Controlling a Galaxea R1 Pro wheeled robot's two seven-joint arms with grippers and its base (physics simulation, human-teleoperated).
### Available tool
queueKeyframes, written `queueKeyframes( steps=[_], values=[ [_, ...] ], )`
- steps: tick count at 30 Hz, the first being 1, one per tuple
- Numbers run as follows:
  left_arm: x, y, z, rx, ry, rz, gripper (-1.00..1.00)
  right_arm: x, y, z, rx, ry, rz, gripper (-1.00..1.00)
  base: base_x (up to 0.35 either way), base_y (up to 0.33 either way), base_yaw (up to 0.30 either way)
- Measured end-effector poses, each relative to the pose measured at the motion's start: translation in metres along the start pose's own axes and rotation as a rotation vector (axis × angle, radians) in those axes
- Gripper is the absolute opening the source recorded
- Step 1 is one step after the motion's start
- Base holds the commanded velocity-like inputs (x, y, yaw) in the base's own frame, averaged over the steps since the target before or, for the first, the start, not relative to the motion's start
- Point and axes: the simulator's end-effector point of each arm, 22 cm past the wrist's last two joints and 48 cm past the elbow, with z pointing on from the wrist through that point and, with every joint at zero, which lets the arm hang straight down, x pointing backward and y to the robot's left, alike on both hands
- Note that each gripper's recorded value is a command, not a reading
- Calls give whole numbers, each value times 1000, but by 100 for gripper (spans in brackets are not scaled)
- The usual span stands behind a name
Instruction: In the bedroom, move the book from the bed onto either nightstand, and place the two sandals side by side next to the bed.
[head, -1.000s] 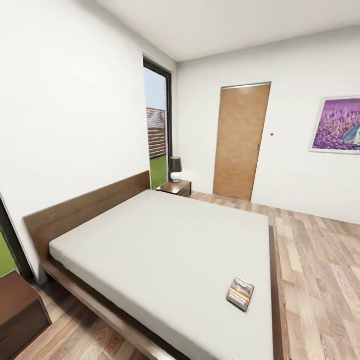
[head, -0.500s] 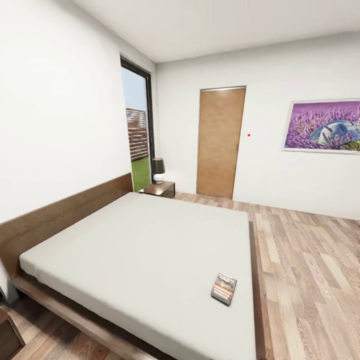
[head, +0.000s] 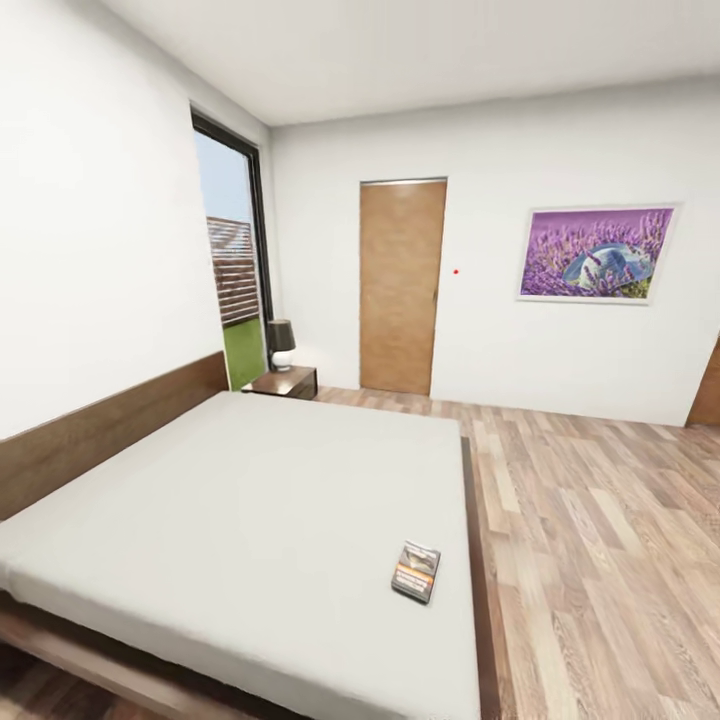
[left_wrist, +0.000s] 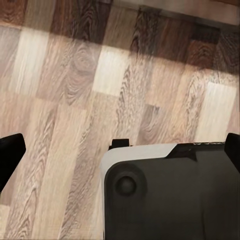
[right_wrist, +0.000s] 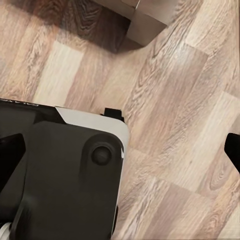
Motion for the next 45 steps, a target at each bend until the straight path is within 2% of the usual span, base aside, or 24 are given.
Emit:
queueKeyframes(
  steps=[26,45],
  values=[
    [-2,1,0,-1,-5,0,100,-2,-1,0,1,-6,4,100,0,0,-249],
    [0,1,0,-2,-1,-1,100,-2,2,0,-2,-4,-1,100,0,0,-50]
  ],
)
